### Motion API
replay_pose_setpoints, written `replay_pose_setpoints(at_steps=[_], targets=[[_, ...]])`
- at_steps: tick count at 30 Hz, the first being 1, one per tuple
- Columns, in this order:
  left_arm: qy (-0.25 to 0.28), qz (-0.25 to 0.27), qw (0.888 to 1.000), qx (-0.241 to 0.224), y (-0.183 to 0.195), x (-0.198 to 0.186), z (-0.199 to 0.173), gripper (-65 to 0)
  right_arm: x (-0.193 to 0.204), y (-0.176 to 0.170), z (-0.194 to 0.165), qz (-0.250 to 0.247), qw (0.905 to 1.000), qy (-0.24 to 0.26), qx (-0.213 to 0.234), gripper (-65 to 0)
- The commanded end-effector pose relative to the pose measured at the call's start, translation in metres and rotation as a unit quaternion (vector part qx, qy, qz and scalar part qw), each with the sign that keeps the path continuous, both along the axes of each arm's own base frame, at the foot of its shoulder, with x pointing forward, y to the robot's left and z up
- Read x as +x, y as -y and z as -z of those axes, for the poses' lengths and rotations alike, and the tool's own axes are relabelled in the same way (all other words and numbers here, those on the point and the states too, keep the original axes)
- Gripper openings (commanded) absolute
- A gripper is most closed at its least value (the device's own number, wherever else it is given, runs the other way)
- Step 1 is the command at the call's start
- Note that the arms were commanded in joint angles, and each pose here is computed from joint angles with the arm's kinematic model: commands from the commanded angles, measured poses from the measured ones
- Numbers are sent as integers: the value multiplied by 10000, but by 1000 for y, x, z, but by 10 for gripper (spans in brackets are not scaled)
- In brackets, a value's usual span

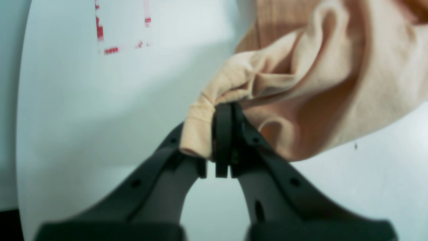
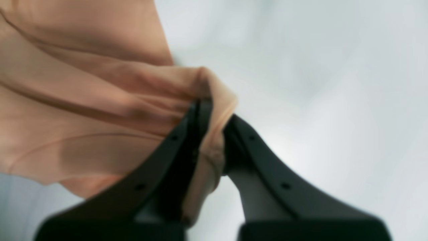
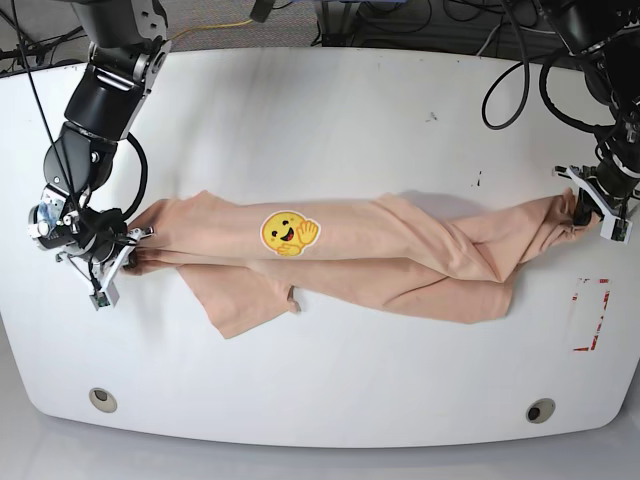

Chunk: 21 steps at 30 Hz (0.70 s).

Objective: Fold the T-shirt properly
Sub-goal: 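Hold the shirt with the right gripper and slide the left gripper along its edge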

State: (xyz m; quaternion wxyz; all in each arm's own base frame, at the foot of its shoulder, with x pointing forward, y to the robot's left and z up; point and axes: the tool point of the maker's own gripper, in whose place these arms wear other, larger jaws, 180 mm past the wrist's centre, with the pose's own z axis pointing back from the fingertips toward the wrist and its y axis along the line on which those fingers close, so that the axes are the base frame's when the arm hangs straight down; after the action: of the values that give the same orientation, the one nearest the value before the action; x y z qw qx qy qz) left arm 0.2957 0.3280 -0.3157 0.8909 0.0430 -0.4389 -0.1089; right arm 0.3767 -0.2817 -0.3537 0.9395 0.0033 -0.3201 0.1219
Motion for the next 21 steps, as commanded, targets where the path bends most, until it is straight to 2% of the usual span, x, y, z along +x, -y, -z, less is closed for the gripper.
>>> replay_pose_setpoints(at_steps=[1, 5, 8, 11, 13, 14, 18, 21], targets=[[62, -109, 9997, 202, -13, -2, -10, -650, 3, 7, -18, 56, 9995, 210, -218, -650], [-132, -119, 9996, 206, -14, -15, 1, -631, -10, -8, -14, -39, 9994, 250, -238, -650], [-299, -129, 9992, 234, -15, -26, 10, -525, -24, -20, -10, -100, 9994, 208, -271, -647], [-476, -115, 9986, 215, -14, -35, 20, -401, -34, -27, -5, -127, 9994, 128, -282, -644], [-581, -99, 9980, 213, -13, -43, 25, -294, -40, -36, -2, -157, 9995, 122, -230, -644], [-594, -95, 9980, 203, -12, -44, 26, -265, -43, -36, -1, -163, 9995, 116, -246, -644], [-531, -86, 9983, 213, -12, -42, 22, -260, -46, -39, -1, -174, 9995, 116, -245, -644], [-226, 47, 9996, 156, -4, -33, 4, -258, -50, -41, 3, -150, 9997, 66, -200, -645]])
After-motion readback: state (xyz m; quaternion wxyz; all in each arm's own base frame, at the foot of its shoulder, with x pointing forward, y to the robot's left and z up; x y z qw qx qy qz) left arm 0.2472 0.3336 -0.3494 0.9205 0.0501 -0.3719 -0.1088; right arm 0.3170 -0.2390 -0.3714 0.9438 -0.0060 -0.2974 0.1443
